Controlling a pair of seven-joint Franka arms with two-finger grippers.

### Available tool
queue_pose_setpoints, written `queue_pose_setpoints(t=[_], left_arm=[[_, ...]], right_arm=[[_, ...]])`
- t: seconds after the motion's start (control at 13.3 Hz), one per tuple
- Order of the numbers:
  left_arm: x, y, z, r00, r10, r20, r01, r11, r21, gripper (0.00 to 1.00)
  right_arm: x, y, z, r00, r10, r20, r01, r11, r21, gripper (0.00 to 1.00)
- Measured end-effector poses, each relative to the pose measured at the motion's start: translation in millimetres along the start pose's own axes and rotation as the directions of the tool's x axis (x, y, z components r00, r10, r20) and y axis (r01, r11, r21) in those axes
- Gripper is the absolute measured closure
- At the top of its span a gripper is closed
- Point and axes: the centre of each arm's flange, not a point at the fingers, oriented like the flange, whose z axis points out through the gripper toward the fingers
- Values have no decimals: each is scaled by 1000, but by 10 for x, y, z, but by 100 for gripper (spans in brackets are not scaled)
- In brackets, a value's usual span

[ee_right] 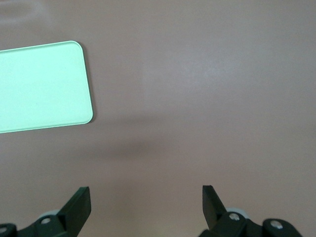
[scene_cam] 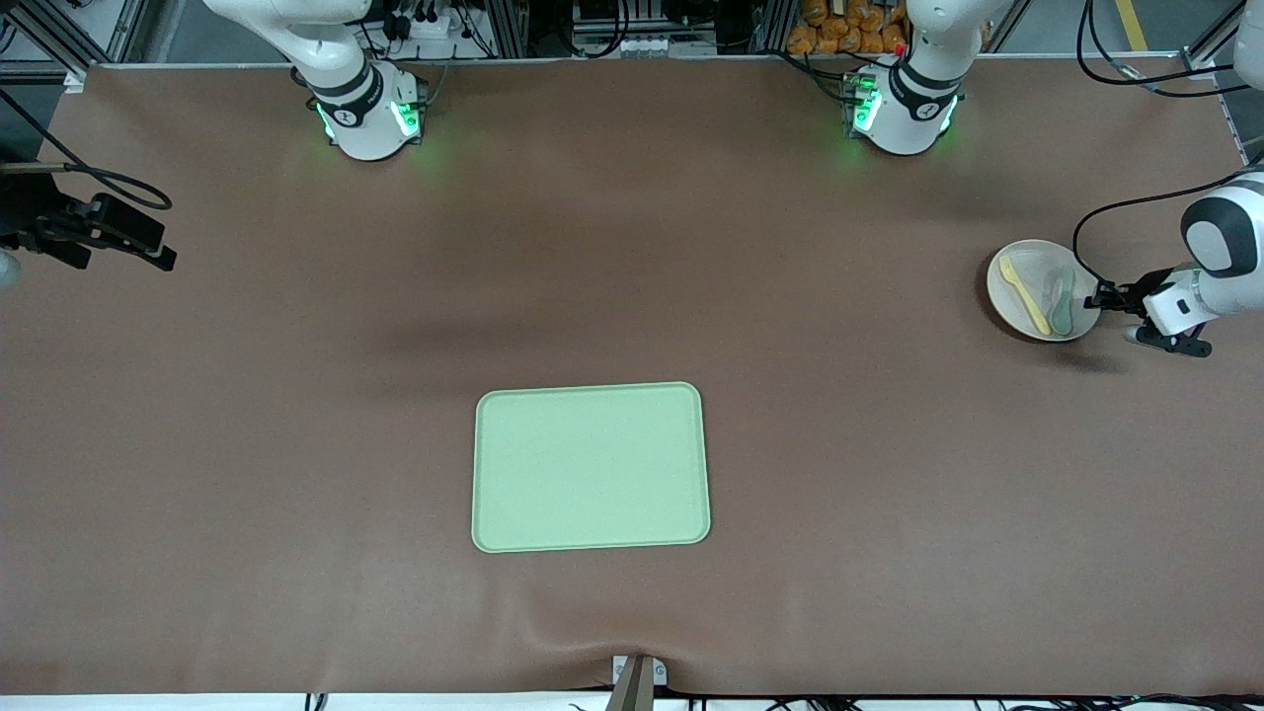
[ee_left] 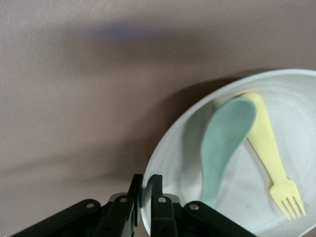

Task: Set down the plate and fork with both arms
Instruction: 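Grip the plate rim with the left gripper and lift it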

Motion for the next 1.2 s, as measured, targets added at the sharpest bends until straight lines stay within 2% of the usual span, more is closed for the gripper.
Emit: queue_pose_setpoints(t=[0.08, 0.3, 0.6, 1.2], left_arm=[[31, 35, -44, 1000, 9, -2, -9, 1000, 1, 94], [171, 175, -344, 999, 37, -16, -37, 999, 7, 95], [391, 344, -1021, 999, 42, -27, -43, 999, -24, 95], [833, 832, -1709, 999, -12, -38, 11, 1000, -28, 95]], right_arm=[[0, 0, 0, 1000, 0, 0, 0, 1000, 0, 0], [2, 0, -1, 1000, 0, -2, 0, 1000, 0, 0], [3, 0, -1, 1000, 0, -2, 0, 1000, 0, 0], [4, 0, 2, 1000, 0, -1, 0, 1000, 0, 0]])
